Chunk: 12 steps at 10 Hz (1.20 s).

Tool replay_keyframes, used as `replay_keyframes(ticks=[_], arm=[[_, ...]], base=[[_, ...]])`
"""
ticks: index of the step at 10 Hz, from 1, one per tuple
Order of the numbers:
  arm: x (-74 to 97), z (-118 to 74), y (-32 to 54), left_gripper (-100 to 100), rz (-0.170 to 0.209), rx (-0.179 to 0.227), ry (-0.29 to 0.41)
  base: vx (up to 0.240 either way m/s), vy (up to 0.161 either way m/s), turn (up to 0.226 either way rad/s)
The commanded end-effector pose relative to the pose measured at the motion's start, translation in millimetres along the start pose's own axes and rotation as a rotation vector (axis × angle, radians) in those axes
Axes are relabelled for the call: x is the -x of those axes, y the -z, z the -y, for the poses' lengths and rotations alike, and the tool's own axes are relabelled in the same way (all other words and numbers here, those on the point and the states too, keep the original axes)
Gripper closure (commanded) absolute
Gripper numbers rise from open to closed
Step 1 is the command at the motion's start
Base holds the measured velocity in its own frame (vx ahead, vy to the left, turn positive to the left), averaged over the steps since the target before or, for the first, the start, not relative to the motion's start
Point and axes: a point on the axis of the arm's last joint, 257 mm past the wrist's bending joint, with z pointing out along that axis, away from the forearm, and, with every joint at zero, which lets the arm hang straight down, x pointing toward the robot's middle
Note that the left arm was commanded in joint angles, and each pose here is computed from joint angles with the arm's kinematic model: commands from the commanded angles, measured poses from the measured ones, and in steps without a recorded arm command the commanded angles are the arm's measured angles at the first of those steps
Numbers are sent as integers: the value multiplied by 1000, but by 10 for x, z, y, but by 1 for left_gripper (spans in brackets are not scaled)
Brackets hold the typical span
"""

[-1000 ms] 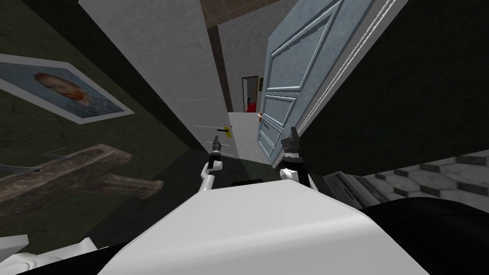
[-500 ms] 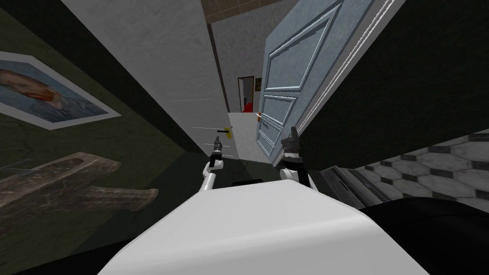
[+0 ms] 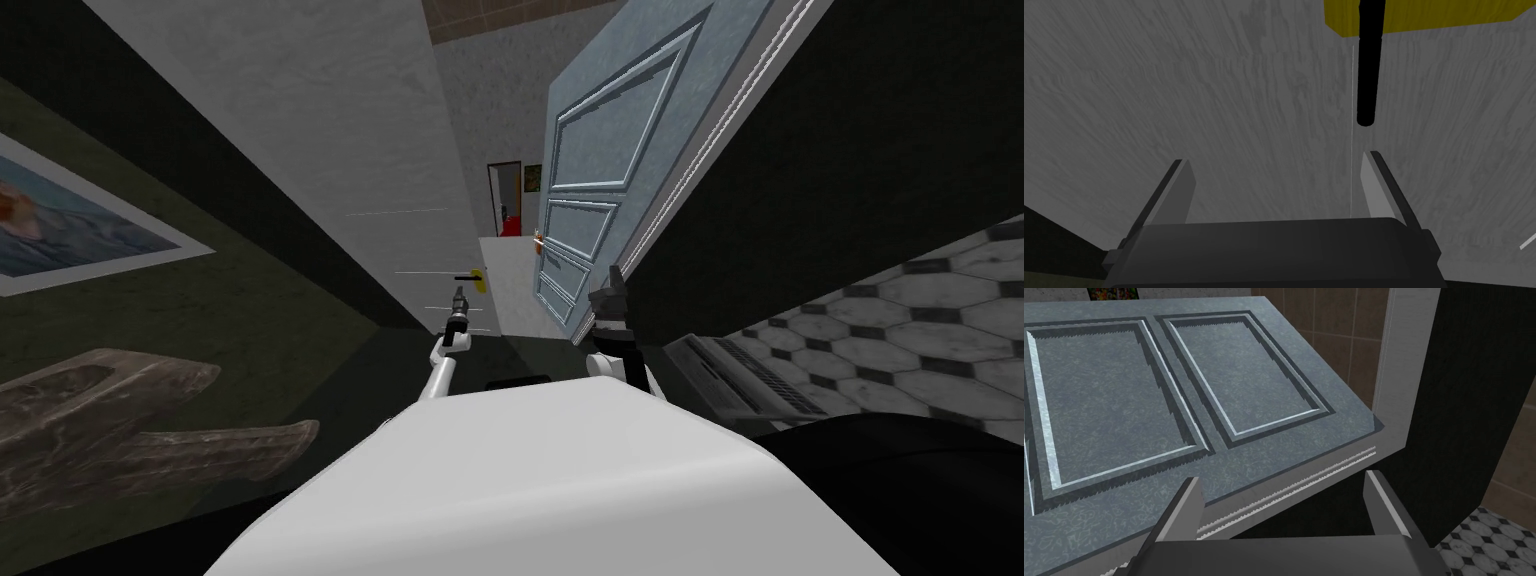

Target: Push the door open

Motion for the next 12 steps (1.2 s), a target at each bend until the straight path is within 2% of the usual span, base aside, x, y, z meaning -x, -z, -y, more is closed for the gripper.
replay_keyframes(ticks=[1, 6, 12], arm=[[-18, -72, -8, -100, 0, 15, 5], [-178, -332, -93, -100, -5, 79, 32], [-414, -551, -138, -100, -17, 138, 68]], base=[[17, 149, -93], [18, 164, -166], [10, 171, -125]])
